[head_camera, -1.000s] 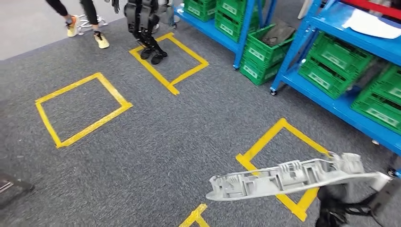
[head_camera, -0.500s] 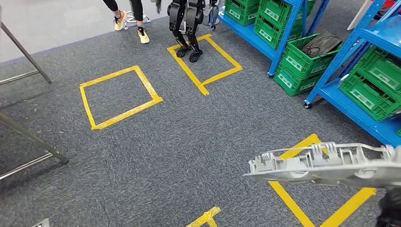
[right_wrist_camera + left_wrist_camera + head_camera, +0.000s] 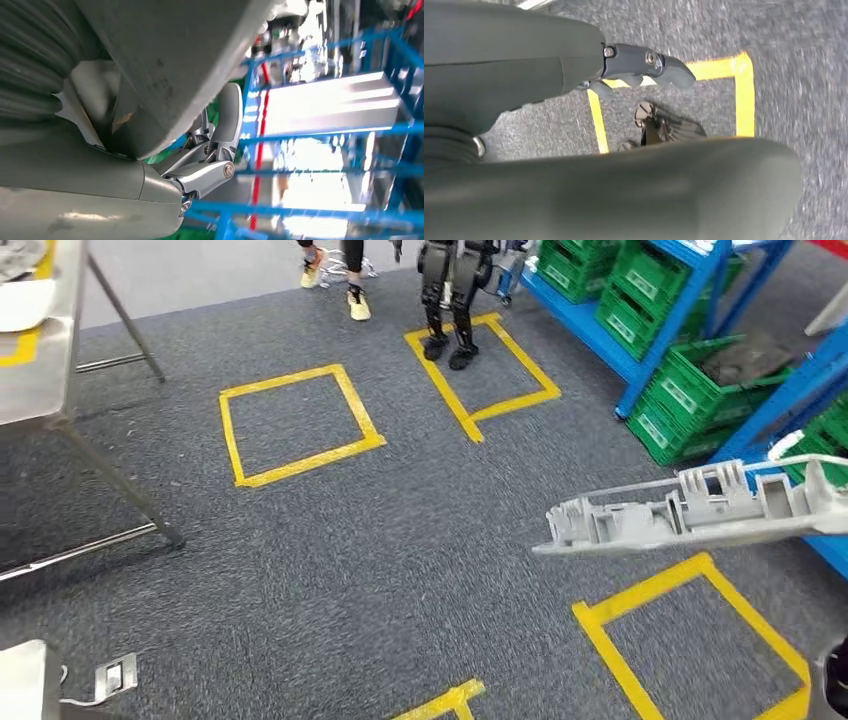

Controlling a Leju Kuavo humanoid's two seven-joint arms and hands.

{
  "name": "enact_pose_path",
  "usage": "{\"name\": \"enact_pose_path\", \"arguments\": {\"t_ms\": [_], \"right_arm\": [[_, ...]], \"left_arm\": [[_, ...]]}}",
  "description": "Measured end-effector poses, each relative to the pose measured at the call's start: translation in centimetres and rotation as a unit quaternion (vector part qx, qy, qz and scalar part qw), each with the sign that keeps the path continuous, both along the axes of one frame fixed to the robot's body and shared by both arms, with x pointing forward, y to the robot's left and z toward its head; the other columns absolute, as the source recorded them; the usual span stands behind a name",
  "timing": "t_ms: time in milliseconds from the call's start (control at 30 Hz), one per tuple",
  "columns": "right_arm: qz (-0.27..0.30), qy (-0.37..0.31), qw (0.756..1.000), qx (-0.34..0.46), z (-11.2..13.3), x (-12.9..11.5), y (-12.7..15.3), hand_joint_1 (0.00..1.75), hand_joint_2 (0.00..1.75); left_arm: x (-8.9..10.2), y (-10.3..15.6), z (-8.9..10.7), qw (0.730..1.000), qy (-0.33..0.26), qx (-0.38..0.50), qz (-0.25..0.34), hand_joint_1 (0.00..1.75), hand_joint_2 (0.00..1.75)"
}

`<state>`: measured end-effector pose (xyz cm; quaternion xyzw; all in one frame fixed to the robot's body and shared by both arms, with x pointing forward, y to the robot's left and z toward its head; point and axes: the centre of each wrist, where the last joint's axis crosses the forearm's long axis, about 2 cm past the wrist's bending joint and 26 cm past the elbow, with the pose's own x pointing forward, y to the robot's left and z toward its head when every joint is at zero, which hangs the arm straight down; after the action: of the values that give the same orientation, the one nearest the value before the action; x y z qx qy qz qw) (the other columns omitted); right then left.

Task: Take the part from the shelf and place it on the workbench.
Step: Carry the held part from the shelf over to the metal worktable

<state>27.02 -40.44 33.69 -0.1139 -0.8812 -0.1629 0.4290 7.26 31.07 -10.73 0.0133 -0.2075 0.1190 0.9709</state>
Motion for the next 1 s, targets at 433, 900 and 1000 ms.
{"name": "enact_pose_path", "arguments": {"t_ms": [433, 900, 1000], "right_arm": [[0.005, 0.000, 1.000, -0.001, 0.2, 0.4, -0.3, 1.75, 1.75], [0.025, 0.016, 1.000, -0.001, -1.0, 0.7, 0.3, 1.75, 1.75], [0.033, 0.020, 0.999, 0.000, -1.3, 0.9, 0.6, 1.75, 1.75]], "left_arm": [[-0.3, 0.1, 0.0, 1.000, -0.004, 0.005, 0.005, 0.00, 0.00], [-0.1, 0.3, 0.0, 1.000, -0.008, 0.013, 0.012, 0.00, 0.00], [-0.1, 0.2, 0.0, 1.000, -0.005, 0.013, 0.015, 0.00, 0.00]]}}
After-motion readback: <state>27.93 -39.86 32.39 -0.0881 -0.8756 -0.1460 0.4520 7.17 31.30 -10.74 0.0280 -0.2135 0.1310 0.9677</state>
